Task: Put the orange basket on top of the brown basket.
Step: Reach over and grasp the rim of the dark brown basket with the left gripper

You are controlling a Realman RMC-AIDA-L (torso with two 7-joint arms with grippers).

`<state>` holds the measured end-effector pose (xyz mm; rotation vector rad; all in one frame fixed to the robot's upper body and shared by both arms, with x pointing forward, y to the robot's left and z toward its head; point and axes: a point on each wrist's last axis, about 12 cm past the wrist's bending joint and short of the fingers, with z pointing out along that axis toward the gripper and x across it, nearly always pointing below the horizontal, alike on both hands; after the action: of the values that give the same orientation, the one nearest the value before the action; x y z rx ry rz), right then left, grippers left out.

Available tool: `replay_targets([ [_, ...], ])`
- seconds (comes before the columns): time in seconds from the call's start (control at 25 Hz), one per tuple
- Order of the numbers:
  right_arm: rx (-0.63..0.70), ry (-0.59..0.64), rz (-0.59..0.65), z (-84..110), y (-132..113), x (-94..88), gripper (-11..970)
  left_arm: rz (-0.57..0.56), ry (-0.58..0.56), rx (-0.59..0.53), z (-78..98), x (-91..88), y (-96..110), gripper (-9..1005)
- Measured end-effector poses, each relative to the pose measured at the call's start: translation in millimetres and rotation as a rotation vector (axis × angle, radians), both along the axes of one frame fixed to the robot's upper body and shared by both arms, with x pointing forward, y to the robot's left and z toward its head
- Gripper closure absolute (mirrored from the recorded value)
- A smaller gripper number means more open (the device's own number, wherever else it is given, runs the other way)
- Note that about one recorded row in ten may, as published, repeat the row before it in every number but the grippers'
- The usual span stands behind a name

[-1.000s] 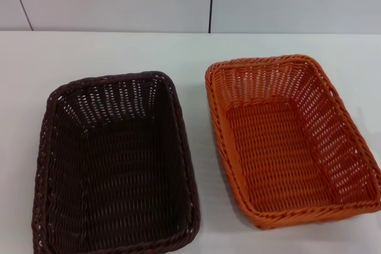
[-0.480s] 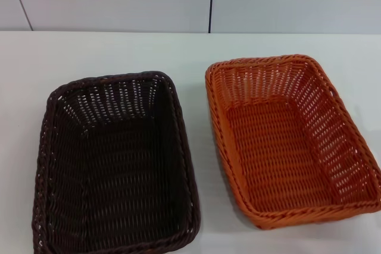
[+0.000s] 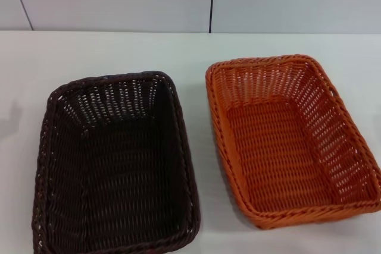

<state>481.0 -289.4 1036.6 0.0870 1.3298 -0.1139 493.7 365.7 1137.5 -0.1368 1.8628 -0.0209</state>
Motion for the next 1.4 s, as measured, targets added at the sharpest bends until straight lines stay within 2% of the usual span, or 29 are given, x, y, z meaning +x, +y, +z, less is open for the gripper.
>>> replay_targets([
  [0.04,0.008,0.006,-0.018,-1.0,-3,-0.3,188,0.000,0.000,0.000,0.0,0.0,0,319],
  [0.08,0.015,0.013,-0.035,-2.2,-6,-0.8,189,-0.038,0.056,0.025,17.4,-1.1,-13,319],
  [0.12,0.019,0.020,-0.050,-3.3,-8,-1.3,189,-0.046,0.065,0.030,20.0,-1.7,-14,319],
  [0.16,0.023,0.030,-0.071,-5.0,-12,-1.8,189,-0.082,0.091,0.041,35.2,-5.0,-22,319],
  [0.2,0.023,0.030,-0.071,-5.0,-12,-1.8,189,-0.082,0.091,0.041,35.2,-5.0,-22,319],
  [0.36,0.012,0.071,-0.095,-11.4,-20,-4.1,189,-0.170,0.174,-0.003,53.0,-7.1,-36,319],
  [0.44,0.011,0.076,-0.095,-12.2,-21,-4.2,189,-0.170,0.174,-0.003,53.0,-7.1,-36,320],
  [0.48,0.010,0.082,-0.094,-12.9,-21,-4.2,189,-0.222,0.291,0.004,53.8,-8.1,-44,320],
  [0.6,0.008,0.096,-0.098,-14.9,-22,-4.5,188,-0.241,0.342,0.014,51.7,-7.1,-48,320],
  [0.68,0.007,0.100,-0.098,-15.3,-23,-4.2,188,-0.262,0.445,0.054,40.7,-7.3,-60,320],
  [0.76,0.007,0.103,-0.097,-15.3,-23,-3.1,189,-0.265,0.489,0.077,34.9,-7.8,-66,320],
  [0.96,0.005,0.100,-0.099,-14.4,-24,-0.8,189,-0.277,0.559,0.072,30.2,-9.7,-73,319],
  [1.2,0.004,0.101,-0.098,-14.4,-24,-0.4,188,-0.299,0.580,0.065,29.2,-9.7,-79,319],
  [1.4,0.003,0.102,-0.099,-14.6,-24,-0.5,188,-0.326,0.631,0.051,20.2,-7.0,-86,322],
])
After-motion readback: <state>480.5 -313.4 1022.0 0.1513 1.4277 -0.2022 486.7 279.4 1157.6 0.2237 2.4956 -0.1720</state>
